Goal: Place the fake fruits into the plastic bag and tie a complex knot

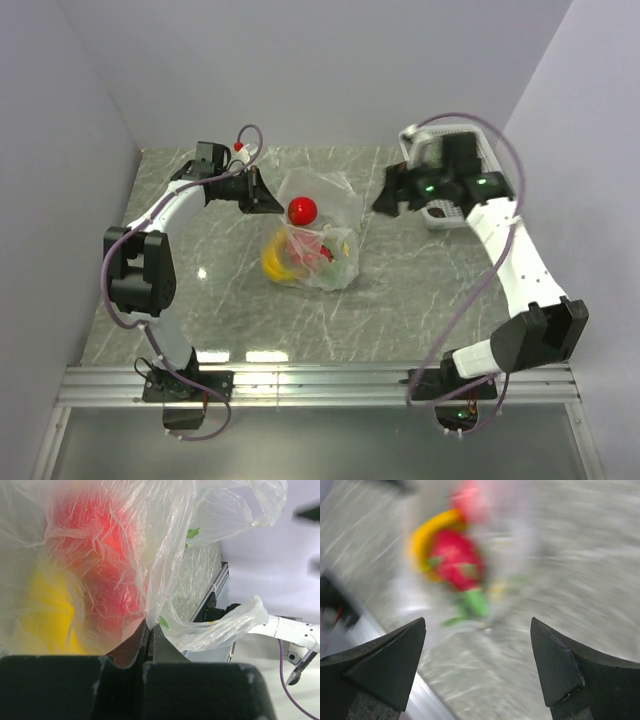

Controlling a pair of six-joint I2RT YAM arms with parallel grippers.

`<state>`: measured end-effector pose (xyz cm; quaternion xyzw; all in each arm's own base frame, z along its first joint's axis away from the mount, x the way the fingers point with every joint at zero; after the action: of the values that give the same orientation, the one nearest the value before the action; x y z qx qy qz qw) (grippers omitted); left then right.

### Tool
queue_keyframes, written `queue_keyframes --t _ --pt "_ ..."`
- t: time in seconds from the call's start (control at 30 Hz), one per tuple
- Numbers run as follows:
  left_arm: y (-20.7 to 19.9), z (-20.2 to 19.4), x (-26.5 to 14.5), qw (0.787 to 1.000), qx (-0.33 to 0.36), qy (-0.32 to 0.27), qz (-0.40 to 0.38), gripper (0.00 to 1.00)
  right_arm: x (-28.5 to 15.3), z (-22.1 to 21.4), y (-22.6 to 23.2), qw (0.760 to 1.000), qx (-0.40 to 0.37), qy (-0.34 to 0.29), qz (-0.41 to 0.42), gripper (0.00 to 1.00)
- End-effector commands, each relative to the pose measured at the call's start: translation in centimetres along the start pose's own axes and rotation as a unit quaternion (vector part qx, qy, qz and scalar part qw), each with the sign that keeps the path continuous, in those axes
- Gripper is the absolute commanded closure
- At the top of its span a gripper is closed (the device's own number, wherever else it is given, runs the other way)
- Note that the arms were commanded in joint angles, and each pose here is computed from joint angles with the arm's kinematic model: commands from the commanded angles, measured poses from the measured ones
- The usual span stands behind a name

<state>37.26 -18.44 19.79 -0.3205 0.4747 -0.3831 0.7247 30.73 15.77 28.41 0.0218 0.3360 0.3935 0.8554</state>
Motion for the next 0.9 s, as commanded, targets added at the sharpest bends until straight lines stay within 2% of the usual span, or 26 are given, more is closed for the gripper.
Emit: queue_keyframes --t 0.0,0.07,0.1,0.2,0.33,0.57,0.87 --pt "-1.6 1.1 -0.5 0.999 0.031 -0.015 -0.015 1.0 -4.0 0.7 -7.5 0.993 0.065 -0.022 -0.096 0.11" --pt "-1.5 1.1 -0.4 0.999 0.028 -0.015 -0.014 1.0 -5.3 1.4 -11.6 0.983 0.086 -0.02 -0.16 0.14" --pt "-1.4 1.1 -0.4 0.999 0.029 -0.016 -0.015 1.0 -6.3 1.0 -14.2 0.971 0.104 -0.008 -0.214 0.19" --pt "-1.4 1.0 -0.4 0.999 0.027 -0.017 -0.014 1.0 -6.3 0.4 -19.1 0.949 0.136 0.034 -0.282 0.27" --pt "-1.4 0.8 -0.5 0.999 0.031 -0.018 -0.011 1.0 -4.0 -1.6 -23.6 0.933 0.171 0.089 -0.305 0.3" --pt "-1.1 0.8 -0.4 0.999 0.031 -0.014 -0.007 1.0 -0.3 -5.1 -27.1 0.915 0.212 0.127 -0.32 0.3" --pt "-0.9 1.0 -0.2 1.0 0.027 -0.013 -0.008 1.0 3.7 -9.5 -29.4 0.899 0.221 0.176 -0.334 0.29"
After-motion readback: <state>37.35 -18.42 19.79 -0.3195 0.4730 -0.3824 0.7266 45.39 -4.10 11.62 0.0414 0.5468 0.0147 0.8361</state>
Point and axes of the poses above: each gripper's point midway between its finger pads, its own x axis out along the fingers, its own y axis along the line the jaws close on, z = x × y, the point moved 3 cm from there along -x, back along the fingers, and after that the axes turned 2 degrees about -x, right-handed, at the moved point
